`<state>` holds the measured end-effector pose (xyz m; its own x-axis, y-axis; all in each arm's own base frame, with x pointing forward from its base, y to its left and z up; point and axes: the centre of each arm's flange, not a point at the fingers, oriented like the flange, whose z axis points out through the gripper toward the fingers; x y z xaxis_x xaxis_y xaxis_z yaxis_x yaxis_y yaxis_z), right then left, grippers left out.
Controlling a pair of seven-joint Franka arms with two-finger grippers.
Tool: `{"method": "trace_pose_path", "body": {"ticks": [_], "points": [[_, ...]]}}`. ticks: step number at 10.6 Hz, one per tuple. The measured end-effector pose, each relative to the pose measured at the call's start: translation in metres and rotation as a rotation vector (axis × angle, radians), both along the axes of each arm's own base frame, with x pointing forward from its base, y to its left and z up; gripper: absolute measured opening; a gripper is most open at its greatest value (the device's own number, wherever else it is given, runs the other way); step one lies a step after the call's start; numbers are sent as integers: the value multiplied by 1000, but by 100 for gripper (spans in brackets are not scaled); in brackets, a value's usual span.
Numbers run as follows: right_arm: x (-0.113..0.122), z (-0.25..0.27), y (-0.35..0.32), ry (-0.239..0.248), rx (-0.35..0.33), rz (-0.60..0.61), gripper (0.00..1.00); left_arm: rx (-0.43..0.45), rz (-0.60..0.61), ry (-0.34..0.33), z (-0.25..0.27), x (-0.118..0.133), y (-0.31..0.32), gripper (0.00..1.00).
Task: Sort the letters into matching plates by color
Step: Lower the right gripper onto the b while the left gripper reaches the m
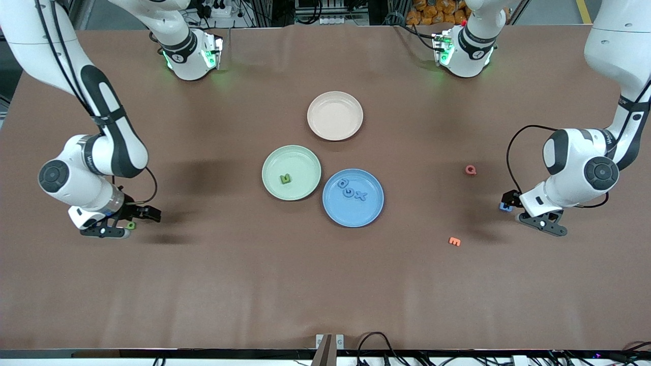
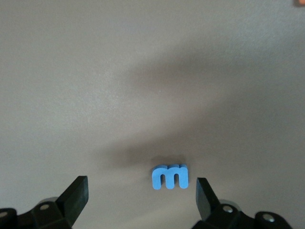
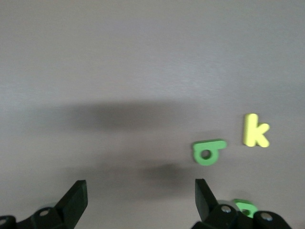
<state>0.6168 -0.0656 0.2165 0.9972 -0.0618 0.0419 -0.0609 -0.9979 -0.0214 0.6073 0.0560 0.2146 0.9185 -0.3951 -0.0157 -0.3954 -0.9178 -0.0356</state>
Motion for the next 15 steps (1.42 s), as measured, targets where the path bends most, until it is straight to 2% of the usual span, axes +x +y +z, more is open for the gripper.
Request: {"method": "trace_pose_path", "body": {"ticks": [4,9,14,15], "points": [[2,-18,-27,-1,1,-33,100,-18,-3,-15,-19,-14,-3,100],[18,-29,-42,-15,0,-53,100,-32,68,-11,-36,-16,-5,100],[22,-36,-53,-25,-1,-68,100,-33,82,-9,-38,-17,-4,100],[22,-39,-54,-29,-2,-71,100,-33,83,-9,-38,-17,-4,93]]}}
